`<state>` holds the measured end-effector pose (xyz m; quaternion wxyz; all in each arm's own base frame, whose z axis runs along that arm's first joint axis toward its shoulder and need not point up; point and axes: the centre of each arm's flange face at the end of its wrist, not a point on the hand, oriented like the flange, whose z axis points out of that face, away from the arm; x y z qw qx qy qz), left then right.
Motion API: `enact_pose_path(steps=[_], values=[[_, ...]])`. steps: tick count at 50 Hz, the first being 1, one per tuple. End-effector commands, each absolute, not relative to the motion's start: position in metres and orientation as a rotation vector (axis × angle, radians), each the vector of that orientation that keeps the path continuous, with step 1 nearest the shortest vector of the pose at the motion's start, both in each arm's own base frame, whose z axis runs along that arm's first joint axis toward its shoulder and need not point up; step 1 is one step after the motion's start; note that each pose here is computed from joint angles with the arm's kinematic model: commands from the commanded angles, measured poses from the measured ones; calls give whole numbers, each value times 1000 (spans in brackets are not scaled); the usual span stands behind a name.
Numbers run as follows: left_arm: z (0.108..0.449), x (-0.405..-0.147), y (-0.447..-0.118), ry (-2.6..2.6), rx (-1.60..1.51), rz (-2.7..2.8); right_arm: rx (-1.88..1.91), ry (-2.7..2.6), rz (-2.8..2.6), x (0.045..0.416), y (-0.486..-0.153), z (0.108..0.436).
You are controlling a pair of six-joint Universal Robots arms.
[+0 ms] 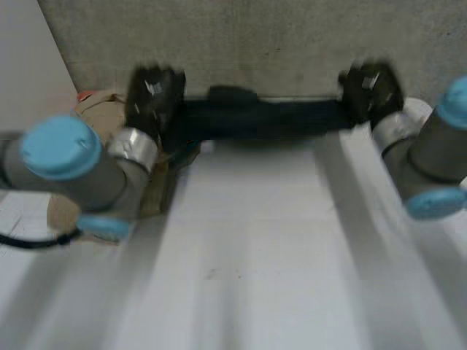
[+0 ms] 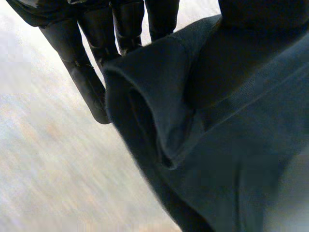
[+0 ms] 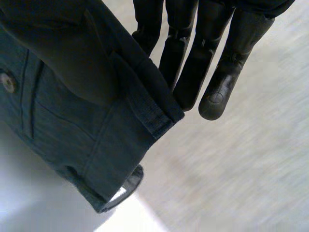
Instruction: Fold the laundry.
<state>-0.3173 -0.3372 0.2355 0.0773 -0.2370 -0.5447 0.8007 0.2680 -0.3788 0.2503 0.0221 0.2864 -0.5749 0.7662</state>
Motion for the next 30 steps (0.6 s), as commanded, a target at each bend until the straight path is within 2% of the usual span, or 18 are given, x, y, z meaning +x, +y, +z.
enact_pose_path(steps=[1, 6, 19, 24, 30], values=[[148, -316, -293, -2023, -923, 1986, 1206, -2119, 1863, 266, -341, 153], [129, -302, -261, -2201, -1009, 1747, 1306, -2240, 1673, 257, -312, 142], [174, -277, -201, -2200, -1169, 1731, 1507, -2369, 1226, 213, -242, 170], [164, -269, -178, -2275, -1290, 1591, 1563, -2353, 1126, 196, -232, 170], [161, -269, -168, -2291, -1326, 1524, 1562, -2376, 1083, 190, -226, 167]])
